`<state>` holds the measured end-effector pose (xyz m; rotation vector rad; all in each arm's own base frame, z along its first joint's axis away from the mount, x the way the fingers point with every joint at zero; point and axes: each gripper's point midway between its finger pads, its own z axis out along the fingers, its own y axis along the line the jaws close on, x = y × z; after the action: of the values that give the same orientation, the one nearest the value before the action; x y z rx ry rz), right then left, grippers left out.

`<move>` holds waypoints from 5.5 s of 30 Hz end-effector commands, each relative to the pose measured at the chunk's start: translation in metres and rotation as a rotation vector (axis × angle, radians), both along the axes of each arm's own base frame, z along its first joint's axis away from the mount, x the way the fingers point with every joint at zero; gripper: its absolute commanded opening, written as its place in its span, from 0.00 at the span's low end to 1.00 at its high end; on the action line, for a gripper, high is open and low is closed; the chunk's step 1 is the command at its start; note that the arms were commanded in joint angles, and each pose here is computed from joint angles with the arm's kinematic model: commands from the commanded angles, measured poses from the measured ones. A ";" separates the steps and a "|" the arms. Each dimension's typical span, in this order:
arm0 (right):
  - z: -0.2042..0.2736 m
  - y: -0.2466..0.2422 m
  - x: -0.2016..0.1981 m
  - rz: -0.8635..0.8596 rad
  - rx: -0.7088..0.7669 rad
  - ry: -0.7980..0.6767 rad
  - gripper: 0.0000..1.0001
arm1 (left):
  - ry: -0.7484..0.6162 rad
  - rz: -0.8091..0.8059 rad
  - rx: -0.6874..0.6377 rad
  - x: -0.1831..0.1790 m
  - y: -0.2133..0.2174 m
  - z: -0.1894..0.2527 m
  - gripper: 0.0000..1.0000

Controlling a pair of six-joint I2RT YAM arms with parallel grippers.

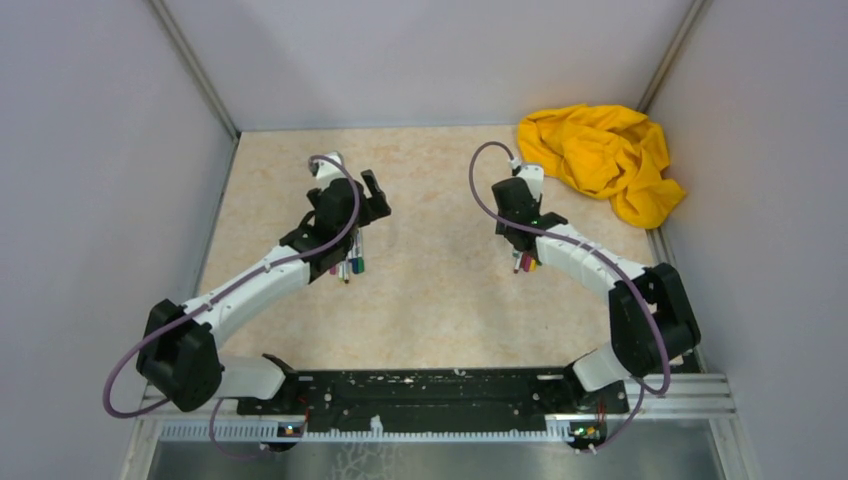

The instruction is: Open the pen caps

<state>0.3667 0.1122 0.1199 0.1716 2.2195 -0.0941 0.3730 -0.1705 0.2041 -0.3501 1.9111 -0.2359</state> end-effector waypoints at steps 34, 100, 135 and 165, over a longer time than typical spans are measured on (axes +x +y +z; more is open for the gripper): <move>-0.058 -0.018 0.005 -0.058 0.050 0.141 0.40 | -0.105 -0.010 -0.077 -0.005 -0.012 0.008 0.96; -0.005 0.118 -0.045 0.662 0.309 0.044 0.00 | 0.099 -0.465 -0.486 -0.002 -0.120 -0.025 0.99; 0.002 0.181 -0.057 0.822 0.365 0.039 0.00 | 0.263 -0.583 -0.820 0.006 -0.148 -0.052 0.39; 0.022 0.209 -0.041 0.889 0.413 -0.022 0.23 | 0.284 -0.658 -0.772 -0.010 -0.149 -0.060 0.00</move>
<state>0.3142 0.2981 0.1145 -0.5621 2.1765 0.7865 0.3700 -0.3145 0.1325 -0.2971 2.1243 -1.3848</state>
